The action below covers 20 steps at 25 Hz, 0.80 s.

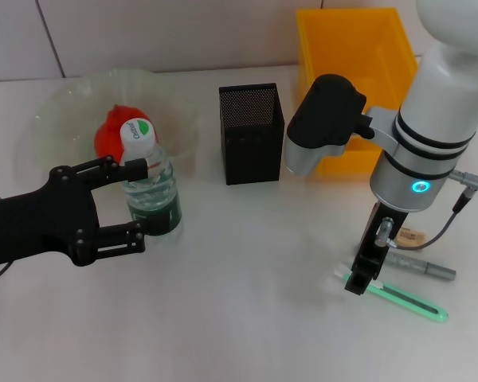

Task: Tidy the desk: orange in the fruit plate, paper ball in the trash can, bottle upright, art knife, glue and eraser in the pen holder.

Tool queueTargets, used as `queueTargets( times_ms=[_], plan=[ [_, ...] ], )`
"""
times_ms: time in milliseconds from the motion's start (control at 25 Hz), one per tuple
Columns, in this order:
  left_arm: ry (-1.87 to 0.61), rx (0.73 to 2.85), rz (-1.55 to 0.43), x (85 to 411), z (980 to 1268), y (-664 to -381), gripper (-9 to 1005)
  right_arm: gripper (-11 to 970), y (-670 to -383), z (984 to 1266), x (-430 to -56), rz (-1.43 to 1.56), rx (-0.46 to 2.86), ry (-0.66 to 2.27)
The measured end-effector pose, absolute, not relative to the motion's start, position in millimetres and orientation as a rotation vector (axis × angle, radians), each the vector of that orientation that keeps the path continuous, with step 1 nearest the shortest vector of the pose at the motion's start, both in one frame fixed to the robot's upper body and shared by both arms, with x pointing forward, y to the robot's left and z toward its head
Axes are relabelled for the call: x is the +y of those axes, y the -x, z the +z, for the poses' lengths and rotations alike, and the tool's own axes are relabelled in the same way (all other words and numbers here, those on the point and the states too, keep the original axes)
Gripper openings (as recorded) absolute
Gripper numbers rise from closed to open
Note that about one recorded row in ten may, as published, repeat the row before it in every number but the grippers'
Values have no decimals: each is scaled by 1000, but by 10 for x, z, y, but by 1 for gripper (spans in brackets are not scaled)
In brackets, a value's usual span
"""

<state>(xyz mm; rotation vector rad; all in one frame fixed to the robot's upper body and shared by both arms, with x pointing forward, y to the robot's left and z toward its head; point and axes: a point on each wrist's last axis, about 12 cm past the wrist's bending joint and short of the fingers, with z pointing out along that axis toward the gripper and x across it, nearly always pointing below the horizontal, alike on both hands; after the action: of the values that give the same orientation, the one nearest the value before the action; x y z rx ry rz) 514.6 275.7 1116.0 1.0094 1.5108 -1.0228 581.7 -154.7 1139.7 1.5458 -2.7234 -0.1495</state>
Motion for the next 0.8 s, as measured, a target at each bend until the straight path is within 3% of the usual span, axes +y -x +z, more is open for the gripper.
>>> queueTargets(
  times_ms=[800],
  plan=[
    [-1010, 1510, -1023, 2756, 11162, -5147, 806, 447, -5804, 11367, -1530, -135, -2709, -1551]
  ],
)
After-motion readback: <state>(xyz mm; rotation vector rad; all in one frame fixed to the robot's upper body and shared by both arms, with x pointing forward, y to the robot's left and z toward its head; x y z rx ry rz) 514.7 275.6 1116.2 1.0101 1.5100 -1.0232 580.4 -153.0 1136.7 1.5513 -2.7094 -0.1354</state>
